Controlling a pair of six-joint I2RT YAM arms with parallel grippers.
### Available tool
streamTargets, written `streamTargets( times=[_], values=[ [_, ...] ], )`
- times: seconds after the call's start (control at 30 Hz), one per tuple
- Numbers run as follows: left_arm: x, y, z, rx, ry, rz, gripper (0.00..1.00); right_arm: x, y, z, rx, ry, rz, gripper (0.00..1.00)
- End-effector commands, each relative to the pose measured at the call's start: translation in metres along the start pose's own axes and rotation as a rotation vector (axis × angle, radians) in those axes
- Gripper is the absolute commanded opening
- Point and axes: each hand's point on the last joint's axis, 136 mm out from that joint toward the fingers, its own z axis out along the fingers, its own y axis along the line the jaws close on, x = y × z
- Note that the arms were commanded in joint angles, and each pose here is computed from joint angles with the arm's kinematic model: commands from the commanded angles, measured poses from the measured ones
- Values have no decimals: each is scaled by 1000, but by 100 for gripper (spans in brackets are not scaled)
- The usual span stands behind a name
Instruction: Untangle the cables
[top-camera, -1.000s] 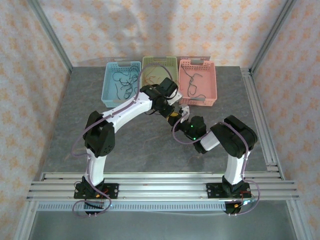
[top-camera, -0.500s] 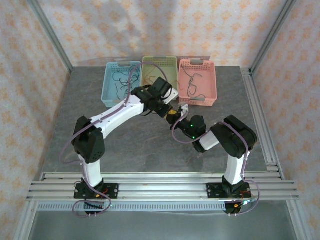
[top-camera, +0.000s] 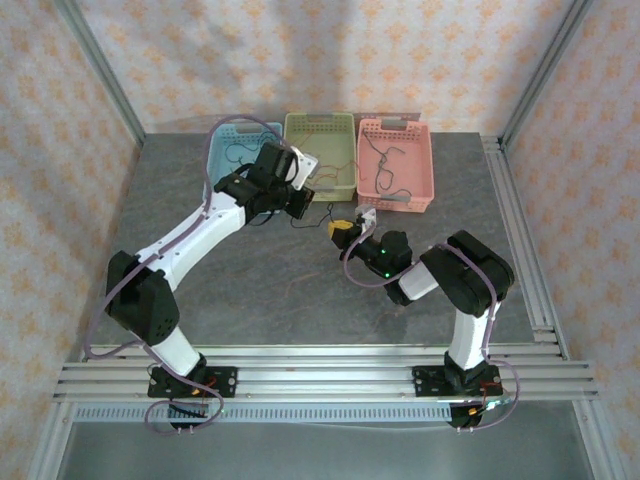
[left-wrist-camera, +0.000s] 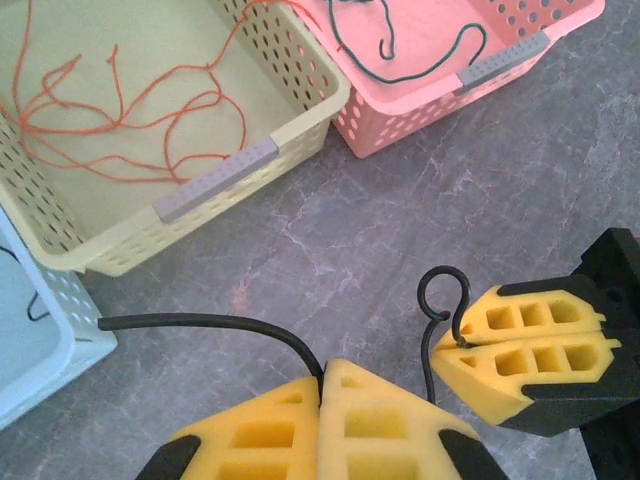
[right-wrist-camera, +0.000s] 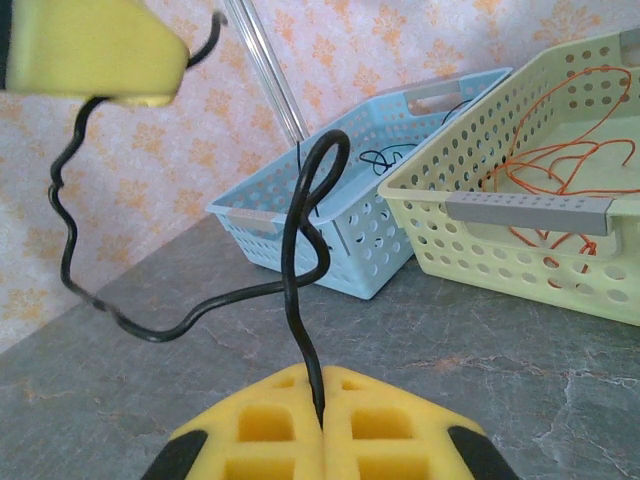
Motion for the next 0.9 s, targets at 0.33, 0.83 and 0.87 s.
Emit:
streamTargets(
  times=[0.33,0.83,0.87],
  values=[
    [-13,101,-66,-206,-299,-417,0,-3,-13,-3,57,-17,5,0],
    [-39,152,-92,-277,-412,-604,0,-3,-15,-4,69,-21,5,23],
    [-41,153,-91,-275,-408,-605,0,-4,-14,-4,66,-21,4,13]
  ],
)
